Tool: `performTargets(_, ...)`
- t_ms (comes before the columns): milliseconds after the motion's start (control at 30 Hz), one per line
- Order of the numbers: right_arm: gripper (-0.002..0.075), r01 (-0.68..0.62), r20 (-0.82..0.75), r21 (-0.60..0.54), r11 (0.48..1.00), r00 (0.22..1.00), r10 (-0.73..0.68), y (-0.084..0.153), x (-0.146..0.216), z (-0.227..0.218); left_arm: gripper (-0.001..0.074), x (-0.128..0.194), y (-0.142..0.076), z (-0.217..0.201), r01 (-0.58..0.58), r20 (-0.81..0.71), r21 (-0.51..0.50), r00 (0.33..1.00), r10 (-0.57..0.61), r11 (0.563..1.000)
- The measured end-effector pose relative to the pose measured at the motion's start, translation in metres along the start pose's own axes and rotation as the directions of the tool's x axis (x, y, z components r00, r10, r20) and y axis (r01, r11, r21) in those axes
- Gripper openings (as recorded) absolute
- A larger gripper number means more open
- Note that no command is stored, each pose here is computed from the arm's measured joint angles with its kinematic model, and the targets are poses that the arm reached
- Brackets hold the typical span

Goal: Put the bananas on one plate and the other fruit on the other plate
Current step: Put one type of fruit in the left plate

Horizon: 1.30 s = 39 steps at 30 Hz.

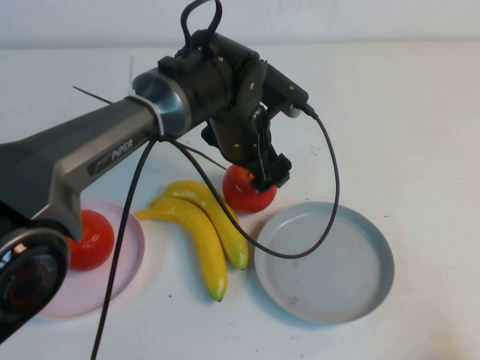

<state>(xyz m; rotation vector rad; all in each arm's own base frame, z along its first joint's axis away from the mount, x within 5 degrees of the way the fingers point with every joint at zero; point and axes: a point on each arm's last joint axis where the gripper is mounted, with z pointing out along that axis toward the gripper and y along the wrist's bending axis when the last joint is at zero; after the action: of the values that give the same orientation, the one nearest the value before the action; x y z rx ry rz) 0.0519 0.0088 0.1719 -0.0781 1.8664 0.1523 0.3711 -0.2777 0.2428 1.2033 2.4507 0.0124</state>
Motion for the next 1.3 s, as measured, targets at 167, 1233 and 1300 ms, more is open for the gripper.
performTargets(167,-0.0017,0.0,0.0,0.0,1.0,1.0,0.0,0.0,0.0,0.0,0.0668,0.0,-0.001,0.003,0.02,-0.005,0.013,1.0,-0.02,1.0)
performTargets(1233,-0.0017,0.0,0.0,0.0,1.0,1.0,0.0,0.0,0.0,0.0,0.0588,-0.001,-0.002,0.01,0.021,-0.01,0.016,1.0,-0.021,1.0)
performTargets(1300,-0.0017,0.0,0.0,0.0,1.0,1.0,0.0,0.0,0.0,0.0,0.0588,-0.002,0.0,-0.003,0.023,0.007,0.012,1.0,-0.023,1.0)
